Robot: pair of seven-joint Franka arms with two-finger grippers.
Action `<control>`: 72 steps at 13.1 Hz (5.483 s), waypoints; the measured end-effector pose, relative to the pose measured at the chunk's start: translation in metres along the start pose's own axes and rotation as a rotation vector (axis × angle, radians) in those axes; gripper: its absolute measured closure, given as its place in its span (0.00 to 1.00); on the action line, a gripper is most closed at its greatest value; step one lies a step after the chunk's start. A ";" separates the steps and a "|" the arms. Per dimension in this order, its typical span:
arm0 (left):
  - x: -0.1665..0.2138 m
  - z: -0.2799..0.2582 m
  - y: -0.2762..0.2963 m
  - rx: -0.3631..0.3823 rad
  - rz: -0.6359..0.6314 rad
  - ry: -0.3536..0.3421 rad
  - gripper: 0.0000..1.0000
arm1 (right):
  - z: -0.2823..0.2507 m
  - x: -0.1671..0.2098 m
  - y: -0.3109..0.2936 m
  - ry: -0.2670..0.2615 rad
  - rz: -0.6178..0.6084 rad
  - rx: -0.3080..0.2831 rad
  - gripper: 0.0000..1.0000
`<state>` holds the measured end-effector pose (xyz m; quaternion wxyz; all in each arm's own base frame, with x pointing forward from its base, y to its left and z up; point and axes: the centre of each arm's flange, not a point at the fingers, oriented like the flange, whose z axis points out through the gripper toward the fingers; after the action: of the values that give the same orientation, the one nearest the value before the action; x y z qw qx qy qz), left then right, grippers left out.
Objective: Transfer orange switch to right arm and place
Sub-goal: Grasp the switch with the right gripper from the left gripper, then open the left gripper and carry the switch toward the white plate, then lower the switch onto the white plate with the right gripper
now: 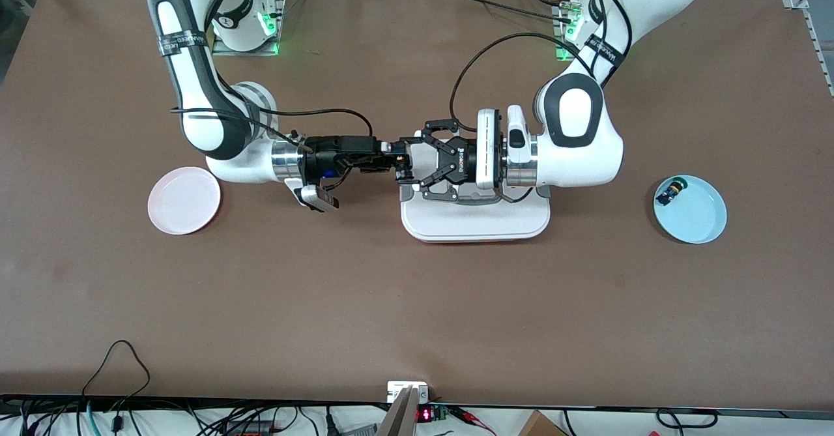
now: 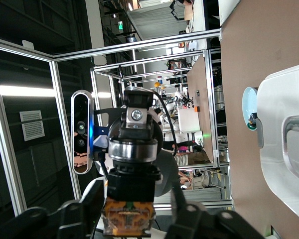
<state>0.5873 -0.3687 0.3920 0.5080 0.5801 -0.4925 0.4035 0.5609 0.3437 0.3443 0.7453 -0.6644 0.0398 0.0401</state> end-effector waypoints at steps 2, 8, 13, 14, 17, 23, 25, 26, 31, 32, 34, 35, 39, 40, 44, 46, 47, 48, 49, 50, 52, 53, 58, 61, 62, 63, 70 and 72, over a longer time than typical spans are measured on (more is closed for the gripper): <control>-0.001 0.000 0.000 0.002 0.010 0.000 0.25 | -0.001 0.000 -0.001 0.003 -0.005 0.003 0.59; 0.004 0.007 0.005 -0.011 0.020 0.006 0.08 | -0.002 0.000 -0.002 0.002 -0.022 0.007 0.59; 0.018 0.002 0.004 -0.005 -0.011 0.024 0.00 | -0.021 0.009 -0.010 0.003 -0.025 0.041 0.59; 0.024 0.000 0.005 -0.018 -0.026 0.027 0.00 | -0.030 0.013 -0.013 0.007 -0.026 0.054 0.59; 0.044 -0.024 0.011 -0.101 -0.079 -0.078 0.00 | -0.078 0.032 -0.020 0.014 -0.028 0.106 0.59; 0.066 -0.127 0.019 -0.230 -0.365 -0.316 0.00 | -0.177 0.044 -0.018 -0.099 -0.036 -0.029 0.59; 0.068 -0.158 0.026 -0.235 -0.483 -0.490 0.00 | -0.211 0.052 -0.032 -0.141 -0.041 -0.159 0.59; 0.077 -0.169 0.034 -0.213 -0.542 -0.617 0.00 | -0.230 0.056 -0.041 -0.164 -0.049 -0.238 0.59; 0.125 -0.193 0.071 0.174 -0.767 -1.078 0.00 | -0.314 0.057 -0.063 -0.279 -0.063 -0.646 0.59; 0.127 -0.197 0.071 0.257 -0.777 -1.134 0.00 | -0.323 0.057 -0.067 -0.309 -0.063 -0.727 0.59; 0.131 -0.218 0.065 0.425 -0.767 -1.238 0.00 | -0.336 0.057 -0.075 -0.363 -0.065 -0.877 0.59; 0.135 -0.229 0.061 0.496 -0.751 -1.279 0.00 | -0.342 0.057 -0.079 -0.383 -0.066 -0.955 0.59; 0.132 -0.248 0.037 0.591 -0.720 -1.333 0.00 | -0.362 0.058 -0.095 -0.452 -0.087 -1.248 0.59; 0.128 -0.244 0.031 0.585 -0.718 -1.337 0.00 | -0.365 0.058 -0.102 -0.464 -0.101 -1.327 0.59; 0.125 -0.244 0.019 0.581 -0.735 -1.332 0.00 | -0.366 0.057 -0.118 -0.454 -0.068 -1.535 0.59; 0.126 -0.250 0.022 0.575 -0.760 -1.347 0.00 | -0.364 0.060 -0.103 -0.425 -0.061 -1.571 0.59; 0.127 -0.251 0.024 0.579 -0.780 -1.353 0.00 | -0.366 0.060 -0.092 -0.415 -0.064 -1.578 0.59; 0.128 -0.253 0.026 0.592 -0.814 -1.358 0.00 | -0.369 0.061 -0.080 -0.403 -0.066 -1.585 0.59; 0.131 -0.256 0.029 0.613 -0.852 -1.360 0.00 | -0.371 0.061 -0.068 -0.387 -0.065 -1.593 0.59; 0.134 -0.263 0.029 0.646 -0.887 -1.352 0.00 | -0.372 0.060 -0.056 -0.375 -0.065 -1.599 0.59; 0.136 -0.284 0.027 0.733 -0.941 -1.328 0.00 | -0.374 0.057 -0.036 -0.356 -0.072 -1.611 0.59; 0.137 -0.296 0.025 0.801 -0.957 -1.294 0.00 | -0.375 0.056 -0.027 -0.344 -0.080 -1.618 0.59; 0.126 -0.329 0.057 0.962 -1.022 -1.219 0.00 | -0.390 0.044 0.035 -0.265 -0.143 -1.669 0.59; 0.122 -0.343 0.062 1.045 -1.078 -1.149 0.00 | -0.397 0.035 0.062 -0.246 -0.153 -1.688 0.59; 0.118 -0.342 0.060 1.087 -1.119 -1.119 0.00 | -0.399 0.034 0.066 -0.241 -0.154 -1.692 0.59; 0.114 -0.339 0.059 1.124 -1.162 -1.094 0.00 | -0.402 0.033 0.073 -0.232 -0.158 -1.699 0.59; 0.103 -0.342 0.056 1.175 -1.226 -1.059 0.00 | -0.411 0.012 0.106 -0.211 -0.161 -1.719 0.59; 0.104 -0.341 0.056 1.176 -1.225 -1.057 0.00 | -0.412 0.010 0.107 -0.202 -0.169 -1.723 0.59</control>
<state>0.5629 -0.0487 0.5573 -0.0238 0.9980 0.0067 -0.0583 0.5564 -0.0531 0.1910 -0.0163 -0.9908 -0.1202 0.0594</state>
